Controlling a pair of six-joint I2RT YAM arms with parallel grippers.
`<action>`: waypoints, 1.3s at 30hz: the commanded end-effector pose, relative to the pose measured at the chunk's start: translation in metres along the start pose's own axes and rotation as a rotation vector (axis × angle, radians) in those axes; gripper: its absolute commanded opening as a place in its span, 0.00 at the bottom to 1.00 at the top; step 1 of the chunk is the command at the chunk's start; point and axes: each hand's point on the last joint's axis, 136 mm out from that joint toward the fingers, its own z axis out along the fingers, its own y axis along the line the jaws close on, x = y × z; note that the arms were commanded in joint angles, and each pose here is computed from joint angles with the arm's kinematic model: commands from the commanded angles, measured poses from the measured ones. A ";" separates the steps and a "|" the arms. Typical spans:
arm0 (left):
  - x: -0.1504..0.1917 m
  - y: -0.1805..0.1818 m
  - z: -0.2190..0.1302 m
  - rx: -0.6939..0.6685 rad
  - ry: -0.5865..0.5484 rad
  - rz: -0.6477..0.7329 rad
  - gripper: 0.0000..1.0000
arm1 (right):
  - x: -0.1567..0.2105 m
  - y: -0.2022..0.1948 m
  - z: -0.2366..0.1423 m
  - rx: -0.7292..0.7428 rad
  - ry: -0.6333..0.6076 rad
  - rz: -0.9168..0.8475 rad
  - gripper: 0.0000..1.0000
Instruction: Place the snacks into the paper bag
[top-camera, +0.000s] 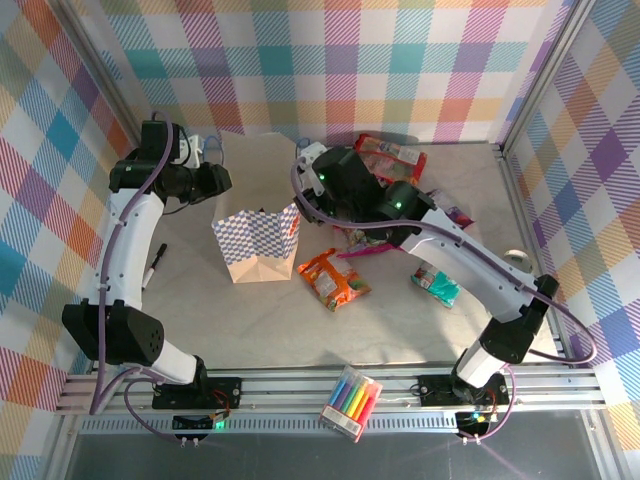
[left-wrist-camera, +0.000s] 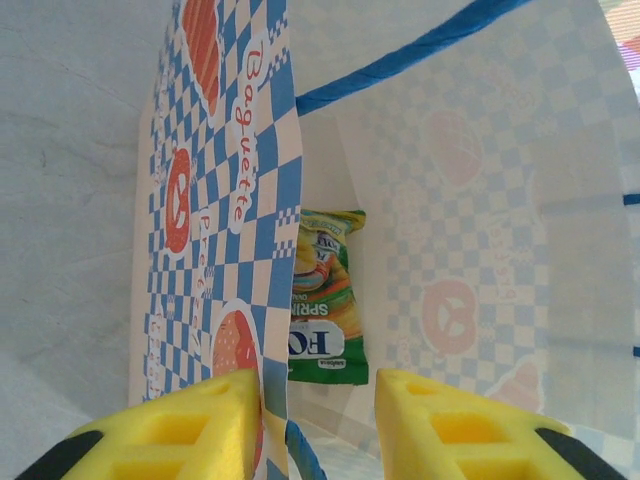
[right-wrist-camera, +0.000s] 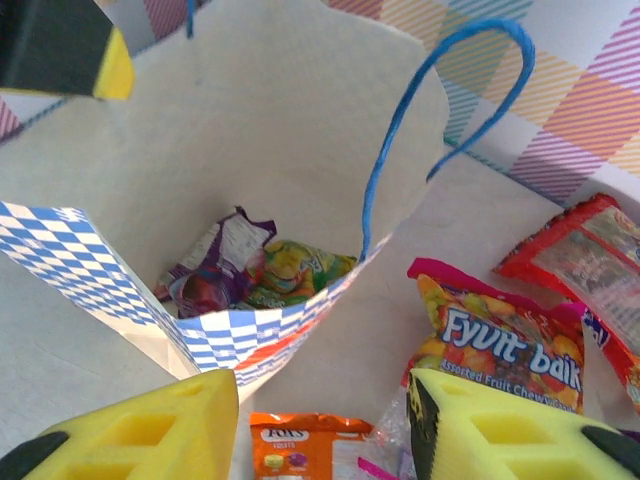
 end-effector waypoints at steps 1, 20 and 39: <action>-0.004 -0.001 -0.012 -0.019 -0.024 0.008 0.37 | 0.005 -0.010 -0.004 0.045 -0.002 0.015 0.49; -0.009 0.004 0.011 -0.045 -0.020 -0.023 0.22 | 0.132 -0.038 0.008 0.095 0.324 0.276 0.71; -0.001 0.014 0.014 -0.078 -0.016 -0.043 0.08 | 0.229 -0.027 0.042 -0.122 0.551 0.571 0.86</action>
